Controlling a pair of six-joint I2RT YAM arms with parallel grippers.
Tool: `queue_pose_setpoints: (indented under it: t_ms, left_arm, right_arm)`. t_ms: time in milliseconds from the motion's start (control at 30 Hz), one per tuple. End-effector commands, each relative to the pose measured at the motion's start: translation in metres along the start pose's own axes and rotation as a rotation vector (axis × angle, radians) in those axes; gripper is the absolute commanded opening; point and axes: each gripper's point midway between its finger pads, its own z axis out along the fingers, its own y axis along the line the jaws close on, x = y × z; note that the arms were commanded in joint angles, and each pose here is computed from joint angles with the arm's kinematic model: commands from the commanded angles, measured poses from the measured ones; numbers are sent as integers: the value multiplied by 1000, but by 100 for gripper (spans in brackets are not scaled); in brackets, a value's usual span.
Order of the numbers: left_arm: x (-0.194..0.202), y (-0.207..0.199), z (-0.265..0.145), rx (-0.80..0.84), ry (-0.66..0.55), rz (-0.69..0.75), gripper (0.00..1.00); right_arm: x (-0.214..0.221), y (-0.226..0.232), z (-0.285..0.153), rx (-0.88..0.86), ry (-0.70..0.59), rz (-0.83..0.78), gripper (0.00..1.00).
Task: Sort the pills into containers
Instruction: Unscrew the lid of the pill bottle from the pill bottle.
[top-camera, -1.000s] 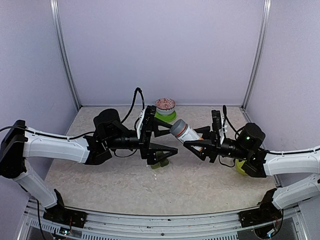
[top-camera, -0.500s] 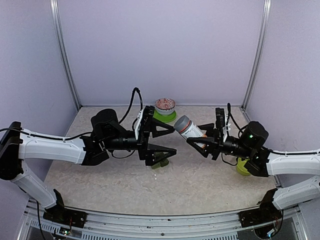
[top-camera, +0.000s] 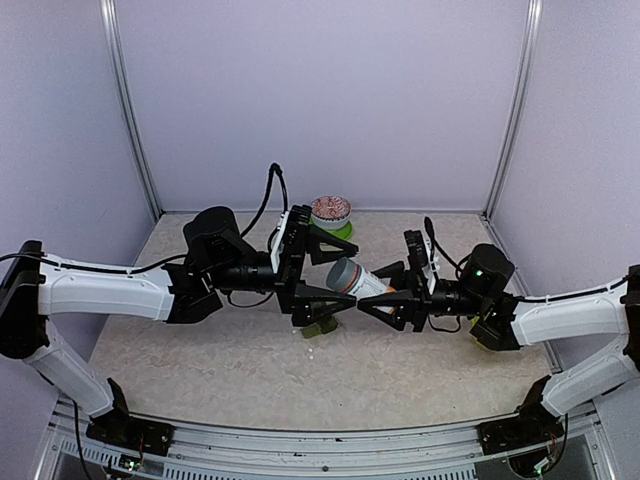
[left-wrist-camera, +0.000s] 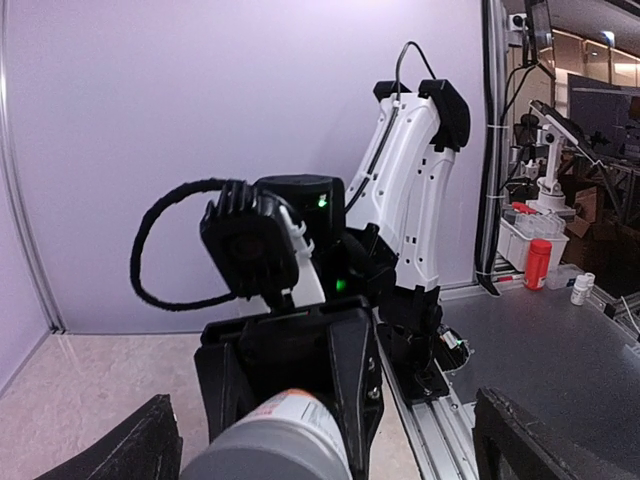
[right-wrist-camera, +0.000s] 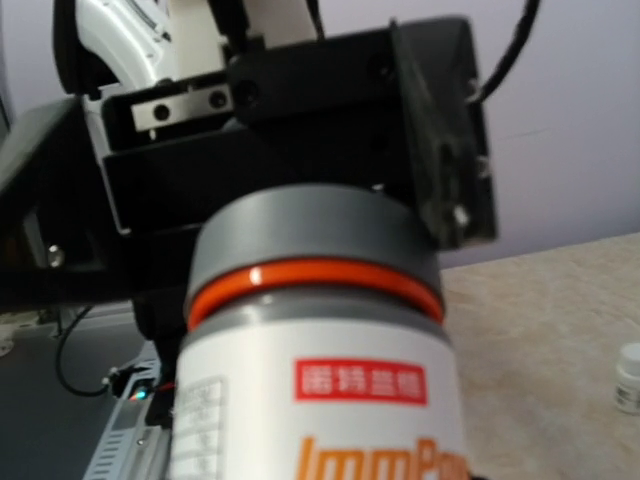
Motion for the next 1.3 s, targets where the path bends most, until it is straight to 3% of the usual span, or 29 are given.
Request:
queue_pose_setpoints:
  t_ms: [0, 1033, 1267]
  left_arm:
    - [-10, -14, 17, 77, -30, 51, 99]
    - [13, 5, 7, -91, 10, 19, 98]
    - [15, 6, 6, -101, 11, 6, 91]
  right_arm:
    - [-24, 12, 12, -75, -79, -29, 25]
    - [-25, -14, -5, 156, -130, -15, 25]
    - [-26, -14, -7, 157, -124, -29, 25]
